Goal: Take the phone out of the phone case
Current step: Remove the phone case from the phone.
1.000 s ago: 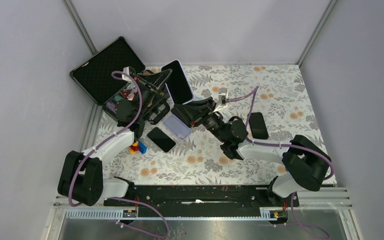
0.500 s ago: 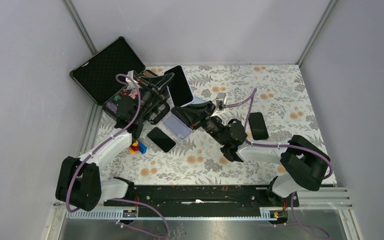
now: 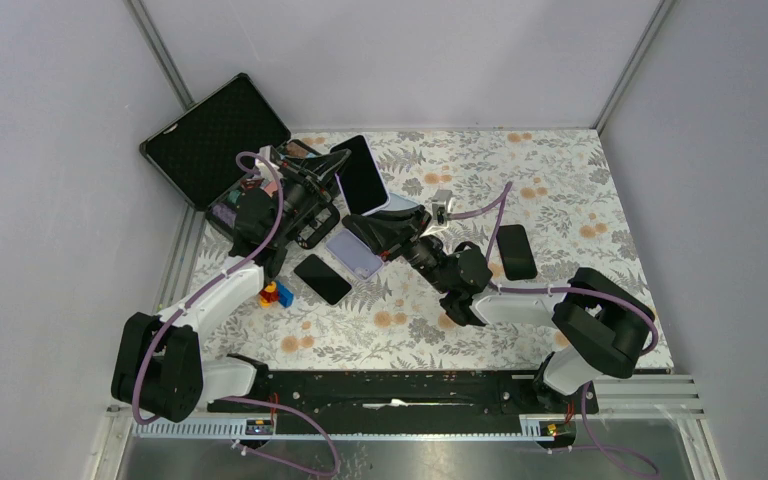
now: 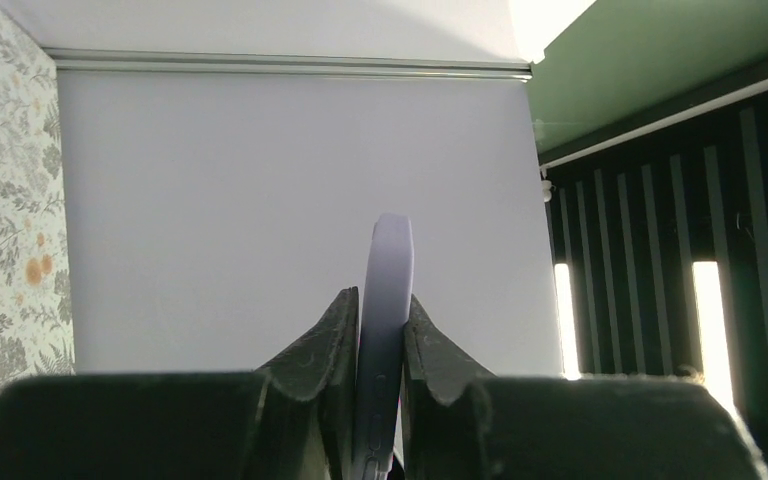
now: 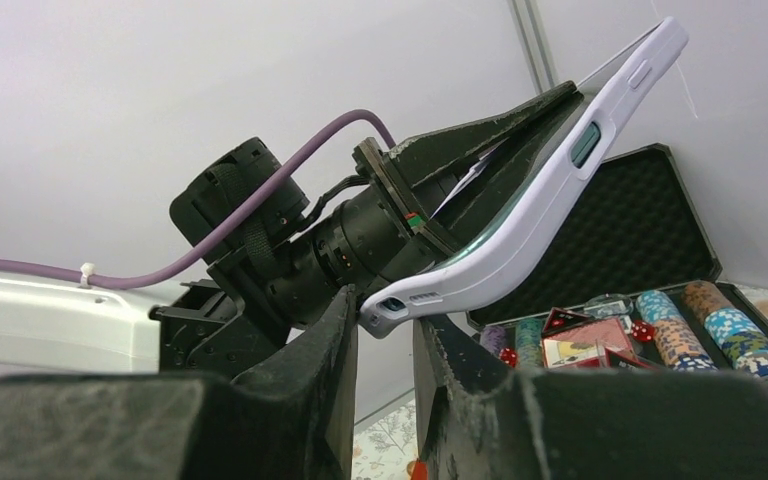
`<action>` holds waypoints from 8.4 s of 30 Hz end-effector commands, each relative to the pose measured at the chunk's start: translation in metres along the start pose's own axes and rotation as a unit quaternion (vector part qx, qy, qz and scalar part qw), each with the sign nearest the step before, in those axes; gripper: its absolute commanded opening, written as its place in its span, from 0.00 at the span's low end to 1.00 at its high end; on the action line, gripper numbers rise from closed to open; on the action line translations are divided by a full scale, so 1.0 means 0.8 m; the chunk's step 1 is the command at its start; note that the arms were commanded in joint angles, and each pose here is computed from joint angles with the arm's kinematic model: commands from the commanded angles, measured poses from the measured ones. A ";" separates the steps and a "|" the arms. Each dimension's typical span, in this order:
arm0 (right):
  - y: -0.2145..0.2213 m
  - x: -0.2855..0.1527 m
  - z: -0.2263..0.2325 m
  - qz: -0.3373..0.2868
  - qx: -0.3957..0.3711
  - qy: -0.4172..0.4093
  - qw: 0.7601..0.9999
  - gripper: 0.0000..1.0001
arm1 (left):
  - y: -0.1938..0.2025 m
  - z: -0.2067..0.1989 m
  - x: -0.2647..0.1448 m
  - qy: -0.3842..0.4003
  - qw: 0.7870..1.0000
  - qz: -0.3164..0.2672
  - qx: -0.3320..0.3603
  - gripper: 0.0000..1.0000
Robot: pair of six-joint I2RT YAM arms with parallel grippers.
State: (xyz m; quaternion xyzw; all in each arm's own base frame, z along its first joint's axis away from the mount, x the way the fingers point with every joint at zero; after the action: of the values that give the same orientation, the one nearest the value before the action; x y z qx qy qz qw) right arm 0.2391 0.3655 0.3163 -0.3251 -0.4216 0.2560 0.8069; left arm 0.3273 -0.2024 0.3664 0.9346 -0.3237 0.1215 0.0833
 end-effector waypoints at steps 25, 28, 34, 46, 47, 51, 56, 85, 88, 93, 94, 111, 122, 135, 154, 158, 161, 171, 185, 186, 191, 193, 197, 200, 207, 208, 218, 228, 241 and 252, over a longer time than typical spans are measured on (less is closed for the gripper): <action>0.055 -0.060 -0.129 0.104 -0.145 0.195 0.964 0.23 | 0.038 -0.064 -0.018 0.028 0.994 0.076 -0.079 0.00; 0.052 -0.058 -0.121 0.103 -0.133 0.185 0.968 0.26 | 0.035 -0.060 -0.017 0.025 0.994 0.069 -0.075 0.00; 0.032 -0.055 -0.103 0.073 -0.092 0.171 0.978 0.56 | 0.030 -0.053 -0.016 0.022 0.996 0.057 -0.071 0.00; 0.012 -0.050 -0.037 0.075 -0.032 0.056 0.995 0.87 | 0.018 -0.040 -0.015 0.023 0.997 0.040 -0.066 0.00; 0.013 -0.051 -0.029 0.081 -0.025 0.040 0.996 0.87 | 0.016 -0.038 -0.015 0.022 0.997 0.038 -0.066 0.00; 0.007 -0.056 -0.015 0.085 -0.007 0.020 0.996 0.88 | 0.012 -0.037 -0.014 0.023 0.997 0.034 -0.059 0.00; 0.001 -0.059 -0.025 0.094 0.017 0.064 0.993 0.89 | 0.008 -0.033 -0.014 0.021 0.998 0.027 -0.045 0.00; -0.038 -0.047 -0.001 0.055 0.197 -0.009 0.979 0.76 | 0.018 -0.027 -0.021 0.028 0.991 0.053 0.122 0.00; -0.036 -0.046 -0.008 0.049 0.200 0.003 0.978 0.70 | 0.020 -0.031 -0.021 0.035 0.990 0.058 0.122 0.00; -0.038 -0.043 -0.012 0.039 0.206 0.012 0.978 0.65 | 0.022 -0.036 -0.022 0.042 0.990 0.061 0.118 0.00; -0.037 -0.043 -0.015 0.037 0.209 0.018 0.977 0.64 | 0.022 -0.038 -0.022 0.045 0.990 0.062 0.119 0.00; -0.026 -0.034 -0.016 0.060 0.222 0.018 0.973 0.26 | 0.025 -0.048 -0.023 0.068 0.989 0.066 0.112 0.00; -0.023 -0.018 -0.022 0.055 0.251 0.029 0.966 0.34 | 0.027 -0.044 -0.030 0.067 0.987 0.063 0.134 0.00; -0.024 -0.016 -0.013 0.055 0.271 0.005 0.961 0.00 | 0.024 -0.015 -0.029 0.030 0.983 0.066 0.171 0.23; -0.019 -0.051 -0.028 0.100 0.289 0.058 0.950 0.00 | -0.019 0.056 -0.076 -0.178 0.909 0.022 0.375 0.99; -0.009 -0.065 -0.041 0.127 0.269 0.110 0.948 0.00 | -0.036 0.012 -0.081 -0.196 0.867 -0.013 0.458 0.99; 0.005 -0.080 -0.061 0.157 0.262 0.178 0.935 0.00 | -0.032 0.003 -0.082 -0.193 0.848 0.006 0.494 0.99; 0.023 -0.106 -0.070 0.199 0.296 0.240 0.903 0.00 | 0.073 0.056 -0.065 -0.129 0.800 0.180 0.557 0.98; 0.021 -0.123 -0.065 0.267 0.316 0.290 0.863 0.00 | 0.128 0.117 -0.091 -0.135 0.679 0.279 0.666 0.75; 0.021 -0.123 -0.064 0.268 0.317 0.289 0.863 0.00 | 0.128 0.119 -0.092 -0.136 0.676 0.280 0.667 0.75; 0.020 -0.120 -0.059 0.271 0.327 0.284 0.859 0.00 | 0.141 0.143 -0.096 -0.144 0.643 0.322 0.680 0.59; 0.021 -0.120 -0.057 0.282 0.330 0.281 0.856 0.00 | 0.146 0.154 -0.099 -0.151 0.631 0.340 0.681 0.53; 0.024 -0.115 -0.051 0.307 0.335 0.272 0.848 0.00 | 0.153 0.166 -0.101 -0.160 0.622 0.356 0.679 0.54; 0.026 -0.117 -0.051 0.308 0.336 0.273 0.847 0.00 | 0.144 0.172 -0.099 -0.183 0.616 0.345 0.684 0.55; 0.027 -0.120 -0.052 0.307 0.336 0.275 0.847 0.00 | 0.130 0.166 -0.095 -0.204 0.615 0.311 0.696 0.45; 0.026 -0.120 -0.052 0.306 0.336 0.274 0.848 0.00 | 0.129 0.165 -0.094 -0.206 0.615 0.306 0.697 0.44; 0.028 -0.121 -0.052 0.309 0.337 0.273 0.846 0.00 | 0.109 0.146 -0.090 -0.225 0.628 0.236 0.706 0.30; 0.021 -0.114 -0.039 0.313 0.338 0.242 0.854 0.00 | 0.089 0.154 -0.086 -0.279 0.621 0.186 0.708 0.31; 0.019 -0.098 -0.030 0.322 0.346 0.210 0.856 0.00 | 0.086 0.161 -0.084 -0.289 0.611 0.187 0.713 0.37; 0.028 -0.116 -0.052 0.343 0.301 0.245 0.855 0.00 | 0.058 0.122 -0.089 -0.316 0.582 0.133 0.738 0.00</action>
State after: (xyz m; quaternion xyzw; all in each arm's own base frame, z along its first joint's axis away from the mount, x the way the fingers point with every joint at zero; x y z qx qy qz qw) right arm 0.2245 0.2967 0.1943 -0.2191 0.1101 0.5206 0.8178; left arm 0.2451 -0.2373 0.2145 0.5674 -0.3305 0.0313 -0.7535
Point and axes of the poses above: each gripper's point midway between its finger pads, its own x axis out along the fingers, its own z axis along the line the jaws close on, y = z × x, the point moved 2 cm from there along -x, back along the fingers, and after that the axes turned 4 degrees about x, right-handed, at the moved point
